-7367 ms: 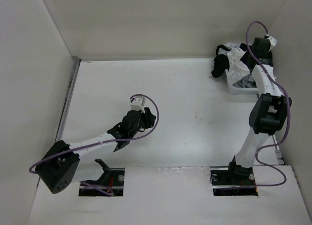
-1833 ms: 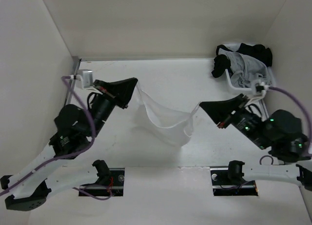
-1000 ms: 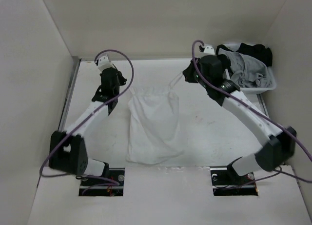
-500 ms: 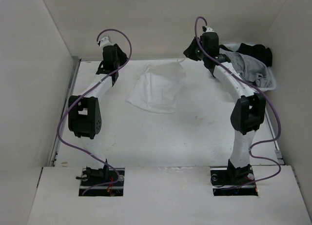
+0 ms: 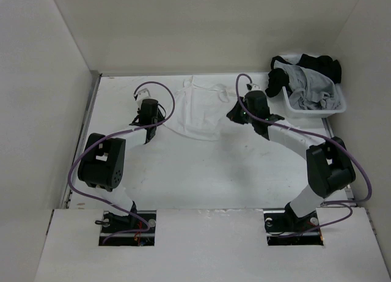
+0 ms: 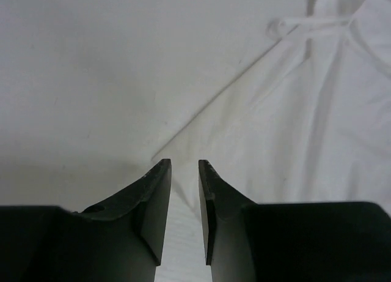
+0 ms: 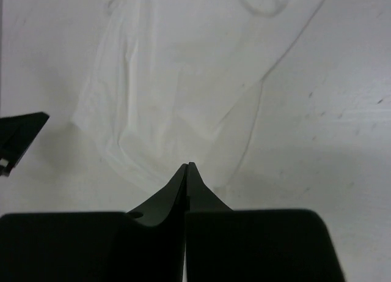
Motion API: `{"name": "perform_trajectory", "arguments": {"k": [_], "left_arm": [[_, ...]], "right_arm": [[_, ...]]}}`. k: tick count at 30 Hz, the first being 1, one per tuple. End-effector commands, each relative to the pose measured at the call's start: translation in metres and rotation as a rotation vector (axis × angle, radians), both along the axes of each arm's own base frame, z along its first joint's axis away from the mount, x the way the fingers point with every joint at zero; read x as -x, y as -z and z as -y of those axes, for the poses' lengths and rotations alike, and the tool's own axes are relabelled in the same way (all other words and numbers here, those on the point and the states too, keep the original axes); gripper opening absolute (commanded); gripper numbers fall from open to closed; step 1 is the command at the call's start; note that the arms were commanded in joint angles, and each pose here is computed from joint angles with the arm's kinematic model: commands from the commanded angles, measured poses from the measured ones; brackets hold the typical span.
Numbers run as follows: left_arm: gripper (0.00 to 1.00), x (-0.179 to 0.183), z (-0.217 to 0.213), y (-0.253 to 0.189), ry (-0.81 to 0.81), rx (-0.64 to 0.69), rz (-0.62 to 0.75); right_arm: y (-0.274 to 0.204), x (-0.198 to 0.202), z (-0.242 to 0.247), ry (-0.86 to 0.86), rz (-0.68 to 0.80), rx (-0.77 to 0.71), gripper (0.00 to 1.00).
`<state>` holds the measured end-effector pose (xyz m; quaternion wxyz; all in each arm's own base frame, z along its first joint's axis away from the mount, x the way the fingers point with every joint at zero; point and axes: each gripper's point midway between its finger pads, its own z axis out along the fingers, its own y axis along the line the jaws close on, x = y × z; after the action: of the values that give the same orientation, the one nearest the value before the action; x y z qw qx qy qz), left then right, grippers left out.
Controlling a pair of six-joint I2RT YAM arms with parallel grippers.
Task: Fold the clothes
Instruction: Flatten the tank top out
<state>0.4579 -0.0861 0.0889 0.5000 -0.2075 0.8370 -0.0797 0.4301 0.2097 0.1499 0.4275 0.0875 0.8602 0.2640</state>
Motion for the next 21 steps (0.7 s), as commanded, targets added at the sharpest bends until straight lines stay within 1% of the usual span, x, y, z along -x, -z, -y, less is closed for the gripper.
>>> {"name": "perform_trajectory", "arguments": {"k": [1,3,6,8,13,18,21], "left_arm": [[0.28,-0.002,-0.003,-0.008,-0.001,-0.028,0.06],[0.34,-0.004,0.0,-0.004,0.011,-0.023,0.052],[0.37,-0.009,0.0,0.002,0.016,-0.007,0.036],[0.39,-0.01,0.001,0.007,0.018,-0.005,0.028],[0.39,-0.015,0.007,0.019,0.047,0.006,-0.002],[0.39,-0.017,0.012,0.023,0.062,0.01,-0.01],[0.35,-0.02,0.012,0.026,0.059,0.015,-0.016]], "right_arm": [[-0.031,0.017,-0.03,-0.052,0.134,-0.085,0.03],[-0.026,0.032,-0.032,-0.064,0.136,-0.087,0.1],[-0.017,0.05,-0.031,-0.084,0.132,-0.091,0.19],[-0.011,0.056,-0.03,-0.089,0.123,-0.091,0.23],[0.006,0.062,-0.03,-0.095,0.097,-0.101,0.26],[0.017,0.061,-0.03,-0.088,0.078,-0.097,0.33],[0.031,0.057,-0.028,-0.068,0.049,-0.102,0.36]]}}
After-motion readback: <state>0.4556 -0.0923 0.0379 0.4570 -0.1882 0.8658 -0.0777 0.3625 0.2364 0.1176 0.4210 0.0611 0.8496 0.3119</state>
